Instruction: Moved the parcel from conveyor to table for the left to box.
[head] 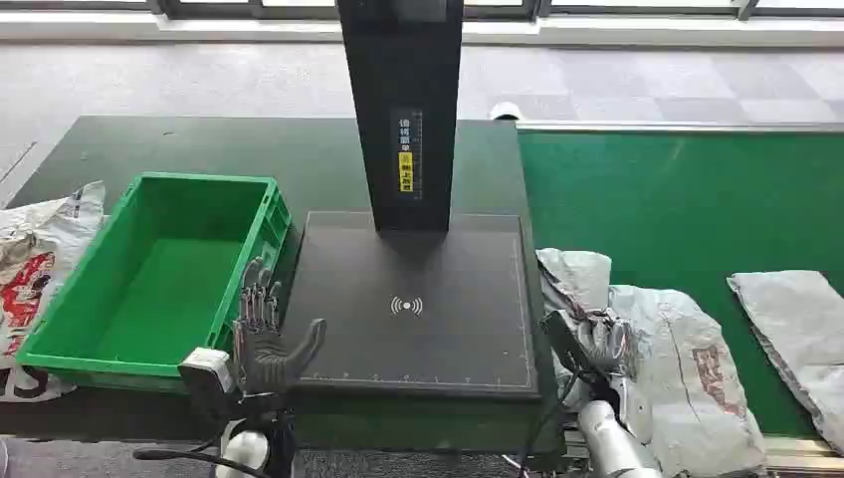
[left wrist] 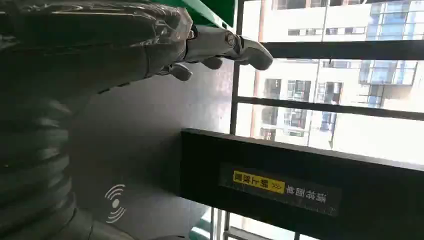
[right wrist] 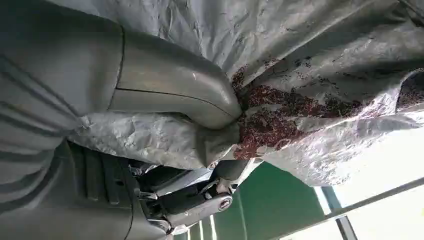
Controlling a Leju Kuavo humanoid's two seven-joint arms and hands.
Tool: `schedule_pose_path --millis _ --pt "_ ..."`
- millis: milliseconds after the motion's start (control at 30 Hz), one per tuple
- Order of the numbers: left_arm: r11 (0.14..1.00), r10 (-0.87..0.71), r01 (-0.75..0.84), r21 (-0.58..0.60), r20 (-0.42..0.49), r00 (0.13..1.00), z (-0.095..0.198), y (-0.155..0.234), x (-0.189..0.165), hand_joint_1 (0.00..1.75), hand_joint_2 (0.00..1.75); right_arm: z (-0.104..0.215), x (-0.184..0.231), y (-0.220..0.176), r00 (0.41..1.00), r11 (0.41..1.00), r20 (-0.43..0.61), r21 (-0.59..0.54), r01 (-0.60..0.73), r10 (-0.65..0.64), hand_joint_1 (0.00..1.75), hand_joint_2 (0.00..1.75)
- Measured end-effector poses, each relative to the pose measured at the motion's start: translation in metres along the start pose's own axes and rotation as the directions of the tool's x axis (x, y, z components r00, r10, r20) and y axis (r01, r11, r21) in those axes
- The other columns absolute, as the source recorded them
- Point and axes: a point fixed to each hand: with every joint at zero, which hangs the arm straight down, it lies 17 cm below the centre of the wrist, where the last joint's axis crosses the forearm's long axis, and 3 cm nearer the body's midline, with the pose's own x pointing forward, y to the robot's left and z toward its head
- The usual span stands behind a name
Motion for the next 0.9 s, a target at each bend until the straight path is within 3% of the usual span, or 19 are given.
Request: schedule_pose_path --millis 700,733,800,867,900 --pt "1.0 0.0 0.0 0.0 0.001 1.0 0.0 0.0 0.0 0.0 1.75 0.0 0.0 0.0 1.0 1.0 0.001 -0.002 0.002 -0.002 1.75 1.75" --pt "1.0 0.0 0.0 0.0 0.001 1.0 0.0 0.0 0.0 0.0 1.75 0.002 0.001 -0.003 1.0 0.999 0.014 -0.025 0.02 -0.02 1.75 1.75" --pt "1.0 -0.003 0.003 -0.003 0.002 1.0 0.0 -0.001 0.001 0.0 1.75 0.024 0.02 -0.036 0.984 0.969 0.147 -0.213 0.127 -0.096 1.75 1.75" --pt "1.0 -0.008 0.008 -0.004 0.004 1.0 0.0 -0.001 0.001 0.0 1.75 0.039 0.075 -0.102 0.925 0.85 0.331 -0.418 0.319 -0.185 1.75 1.75" --pt "1.0 -0.009 0.009 -0.004 0.004 1.0 0.0 -0.001 0.001 0.0 1.75 0.041 0.099 -0.122 0.898 0.806 0.387 -0.451 0.382 -0.209 1.75 1.75"
